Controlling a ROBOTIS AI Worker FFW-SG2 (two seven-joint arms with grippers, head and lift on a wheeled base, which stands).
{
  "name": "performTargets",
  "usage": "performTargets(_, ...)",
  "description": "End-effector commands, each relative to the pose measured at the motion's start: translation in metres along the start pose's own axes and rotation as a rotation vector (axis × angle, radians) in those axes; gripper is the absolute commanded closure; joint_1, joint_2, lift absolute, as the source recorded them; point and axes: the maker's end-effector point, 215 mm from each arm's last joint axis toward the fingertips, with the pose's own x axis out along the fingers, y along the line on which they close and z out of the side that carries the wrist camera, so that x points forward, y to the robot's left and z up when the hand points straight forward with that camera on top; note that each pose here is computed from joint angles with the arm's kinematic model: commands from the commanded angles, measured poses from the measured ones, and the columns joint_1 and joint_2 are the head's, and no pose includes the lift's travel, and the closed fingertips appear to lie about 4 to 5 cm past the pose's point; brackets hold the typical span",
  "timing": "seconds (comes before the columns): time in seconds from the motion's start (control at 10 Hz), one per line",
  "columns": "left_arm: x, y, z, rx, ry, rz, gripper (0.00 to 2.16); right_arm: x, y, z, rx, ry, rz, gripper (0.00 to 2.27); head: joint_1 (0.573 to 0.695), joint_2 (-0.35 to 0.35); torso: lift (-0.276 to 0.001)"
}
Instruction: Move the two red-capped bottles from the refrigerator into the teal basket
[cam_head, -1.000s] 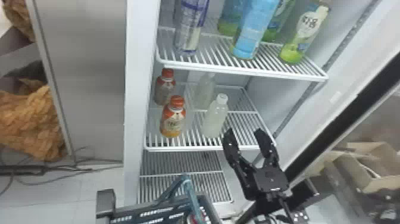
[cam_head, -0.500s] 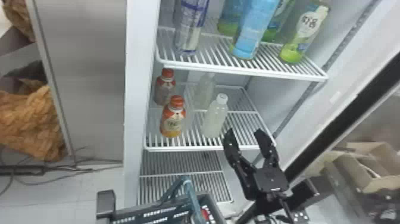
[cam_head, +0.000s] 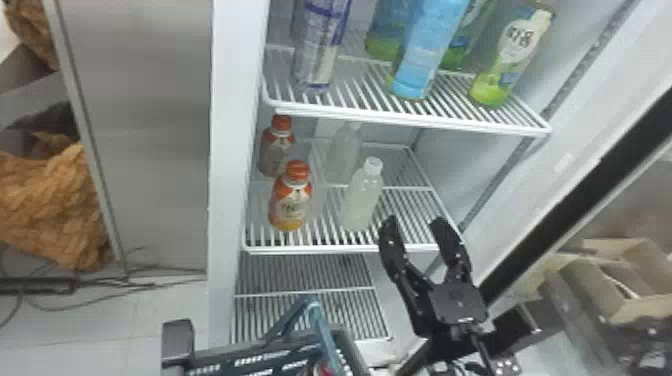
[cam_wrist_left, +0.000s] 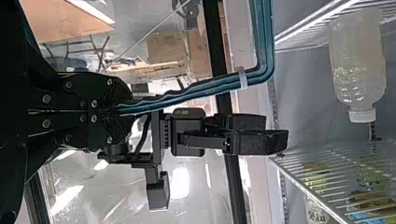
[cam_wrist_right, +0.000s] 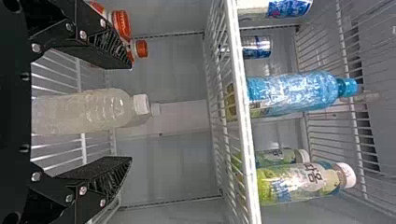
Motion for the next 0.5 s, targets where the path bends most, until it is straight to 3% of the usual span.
performTargets(0.0, 0.0000, 0.0000, -0.0001, 0.000, 0.000, 0.000, 1.13, -0.0006, -0.0022, 0.0028, 0.002, -0.016, -0.006, 0.35, 0.695, -0.350, -0.228)
performTargets(0.4, -0.0012, 0.0010, -0.0003, -0.002, -0.001, 0.002, 1.13, -0.0020, -0.0031, 0.0023, -0.001, -0.018, -0.009, 0.35, 0.695, -0.350, -0.228)
